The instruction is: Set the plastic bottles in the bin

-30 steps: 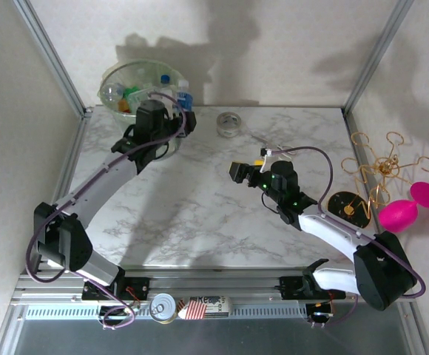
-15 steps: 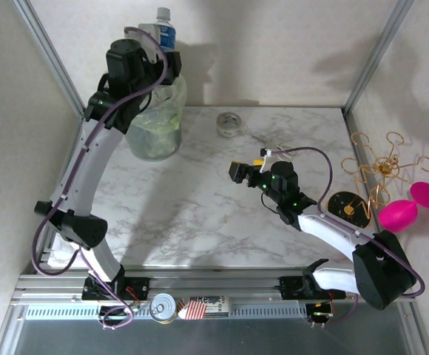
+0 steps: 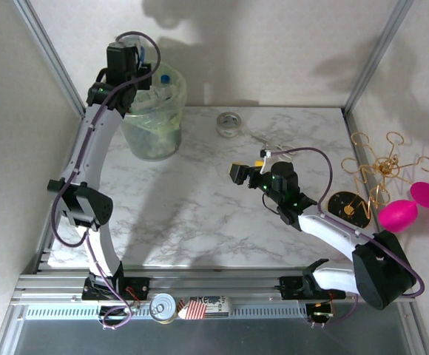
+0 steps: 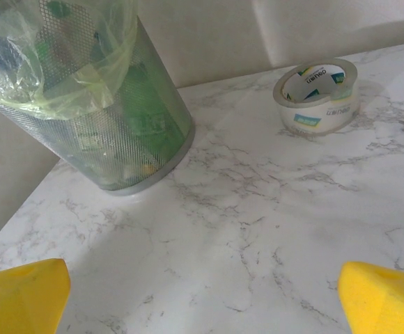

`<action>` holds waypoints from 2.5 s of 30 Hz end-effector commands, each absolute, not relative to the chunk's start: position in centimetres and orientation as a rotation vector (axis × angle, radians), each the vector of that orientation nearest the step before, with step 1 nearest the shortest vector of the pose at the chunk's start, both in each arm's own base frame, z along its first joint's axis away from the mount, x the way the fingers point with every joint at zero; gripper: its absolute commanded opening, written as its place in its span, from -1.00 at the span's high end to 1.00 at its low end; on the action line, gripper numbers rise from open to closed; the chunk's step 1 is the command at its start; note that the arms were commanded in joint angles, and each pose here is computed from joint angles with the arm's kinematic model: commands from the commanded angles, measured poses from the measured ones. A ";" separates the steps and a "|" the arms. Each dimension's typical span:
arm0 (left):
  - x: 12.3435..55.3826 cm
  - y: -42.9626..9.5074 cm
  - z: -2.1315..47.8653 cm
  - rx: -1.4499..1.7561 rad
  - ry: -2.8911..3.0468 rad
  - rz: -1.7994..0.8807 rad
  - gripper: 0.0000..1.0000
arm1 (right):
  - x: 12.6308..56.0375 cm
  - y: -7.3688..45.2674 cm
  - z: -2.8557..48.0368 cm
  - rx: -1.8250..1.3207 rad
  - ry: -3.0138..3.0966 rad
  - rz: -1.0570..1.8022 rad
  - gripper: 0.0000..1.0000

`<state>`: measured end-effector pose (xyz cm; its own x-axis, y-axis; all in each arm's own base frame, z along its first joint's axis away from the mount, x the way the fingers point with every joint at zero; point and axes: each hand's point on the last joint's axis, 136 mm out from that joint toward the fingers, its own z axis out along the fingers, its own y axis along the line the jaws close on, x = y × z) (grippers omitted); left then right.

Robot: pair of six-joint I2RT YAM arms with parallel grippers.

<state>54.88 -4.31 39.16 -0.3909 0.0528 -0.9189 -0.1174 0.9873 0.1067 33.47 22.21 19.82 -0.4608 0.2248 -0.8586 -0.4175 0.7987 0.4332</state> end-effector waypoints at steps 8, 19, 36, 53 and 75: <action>56.8 -0.1 37.8 -0.080 1.975 0.367 -0.01 | 33.7 21.9 18.6 -0.150 1.952 0.716 -0.98; 57.3 -1.0 36.3 -0.058 2.012 0.308 -0.26 | 33.7 21.9 18.6 -0.149 1.955 0.713 -0.97; 57.0 -1.2 37.0 -0.079 1.997 0.270 -0.72 | 33.5 21.8 18.7 -0.147 1.953 0.717 -0.98; 58.4 -5.1 38.5 -0.087 1.947 -0.033 -0.82 | 33.5 22.0 18.9 -0.144 1.950 0.737 -0.98; 60.2 -8.2 38.2 -0.104 1.924 -0.205 -0.77 | 33.2 21.0 19.8 -0.133 1.932 0.690 -0.97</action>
<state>60.90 -7.33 35.50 -0.3977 -0.1503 -0.9051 0.0010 0.9864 -0.1643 32.98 21.69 19.37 -0.4846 0.2106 -0.8490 -0.3988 0.8107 0.4287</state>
